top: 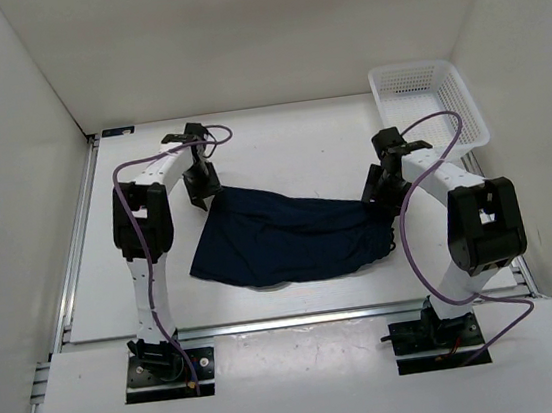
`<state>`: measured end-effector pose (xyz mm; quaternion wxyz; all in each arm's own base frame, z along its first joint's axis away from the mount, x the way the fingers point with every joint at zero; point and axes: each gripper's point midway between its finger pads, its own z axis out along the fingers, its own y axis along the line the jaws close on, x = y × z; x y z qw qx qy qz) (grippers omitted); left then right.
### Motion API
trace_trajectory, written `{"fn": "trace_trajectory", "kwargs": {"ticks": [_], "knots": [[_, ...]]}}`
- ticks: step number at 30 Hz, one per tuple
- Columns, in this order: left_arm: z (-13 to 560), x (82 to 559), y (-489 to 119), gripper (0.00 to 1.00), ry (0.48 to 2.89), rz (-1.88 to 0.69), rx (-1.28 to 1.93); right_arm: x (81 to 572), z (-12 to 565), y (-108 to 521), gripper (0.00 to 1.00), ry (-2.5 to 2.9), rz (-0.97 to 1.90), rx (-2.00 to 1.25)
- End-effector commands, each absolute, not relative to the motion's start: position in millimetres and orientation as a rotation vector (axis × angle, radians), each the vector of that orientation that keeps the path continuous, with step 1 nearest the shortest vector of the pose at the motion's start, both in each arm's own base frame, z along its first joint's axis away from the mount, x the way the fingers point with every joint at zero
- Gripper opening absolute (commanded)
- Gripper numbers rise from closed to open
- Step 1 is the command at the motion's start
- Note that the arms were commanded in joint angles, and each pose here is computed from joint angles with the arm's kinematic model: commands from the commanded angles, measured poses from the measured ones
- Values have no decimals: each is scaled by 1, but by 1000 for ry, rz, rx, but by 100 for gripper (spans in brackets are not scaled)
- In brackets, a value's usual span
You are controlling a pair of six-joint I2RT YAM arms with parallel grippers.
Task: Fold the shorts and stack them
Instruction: Fold the shorts
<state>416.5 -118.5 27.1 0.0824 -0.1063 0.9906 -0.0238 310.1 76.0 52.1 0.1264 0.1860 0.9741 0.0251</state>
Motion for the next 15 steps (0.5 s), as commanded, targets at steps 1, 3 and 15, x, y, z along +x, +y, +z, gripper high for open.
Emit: {"fn": "trace_trajectory", "kwargs": {"ticks": [1,3,15], "knots": [[45,434,-125,50,2886,-135,-305,311,58,73,68,2808,70,520],[46,439,-126,39,2877,-139,-304,314,61,74,68,2800,75,518],[83,447,-123,10,2794,-99,-295,311,58,73,68,2811,68,507]]}}
